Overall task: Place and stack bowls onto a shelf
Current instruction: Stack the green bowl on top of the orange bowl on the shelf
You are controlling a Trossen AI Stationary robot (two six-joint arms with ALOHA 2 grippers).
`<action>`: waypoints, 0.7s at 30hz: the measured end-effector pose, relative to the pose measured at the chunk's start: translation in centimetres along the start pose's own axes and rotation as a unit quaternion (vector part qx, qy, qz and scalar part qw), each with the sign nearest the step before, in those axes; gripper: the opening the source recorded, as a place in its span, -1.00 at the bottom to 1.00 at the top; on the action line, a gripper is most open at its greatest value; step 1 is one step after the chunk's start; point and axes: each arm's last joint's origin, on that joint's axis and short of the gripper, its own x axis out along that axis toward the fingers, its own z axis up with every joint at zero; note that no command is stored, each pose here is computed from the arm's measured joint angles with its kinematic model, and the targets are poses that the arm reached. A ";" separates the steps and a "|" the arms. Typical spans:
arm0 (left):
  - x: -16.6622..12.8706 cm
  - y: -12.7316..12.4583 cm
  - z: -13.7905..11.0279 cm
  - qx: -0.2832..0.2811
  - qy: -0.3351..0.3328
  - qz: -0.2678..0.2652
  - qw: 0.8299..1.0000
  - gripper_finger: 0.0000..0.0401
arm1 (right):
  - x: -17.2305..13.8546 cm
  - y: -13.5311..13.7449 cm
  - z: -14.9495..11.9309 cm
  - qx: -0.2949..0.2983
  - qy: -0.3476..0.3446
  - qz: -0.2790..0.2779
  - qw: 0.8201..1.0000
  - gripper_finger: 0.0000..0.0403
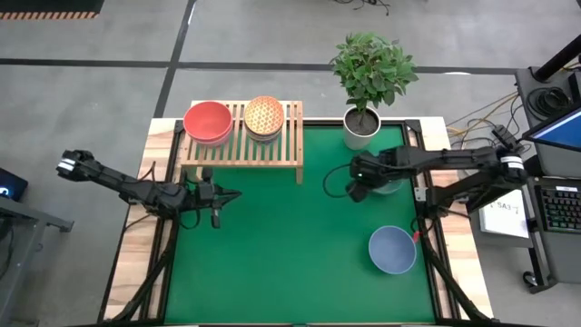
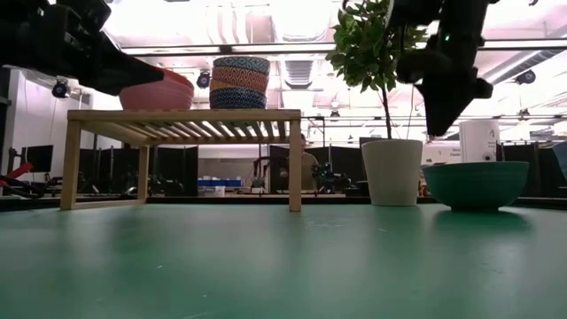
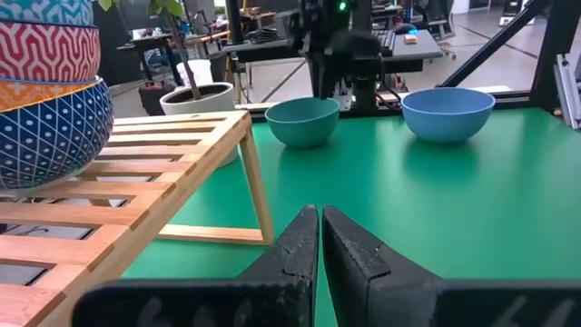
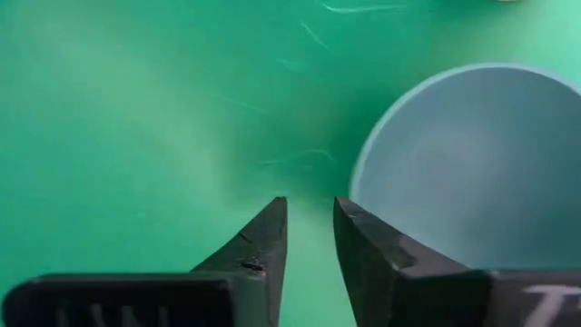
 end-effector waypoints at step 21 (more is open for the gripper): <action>-0.1 0.1 0.7 -0.020 -0.029 0.001 0.999 -1.00 | 8.9 0.4 2.2 -0.061 0.096 -0.155 0.981 -0.38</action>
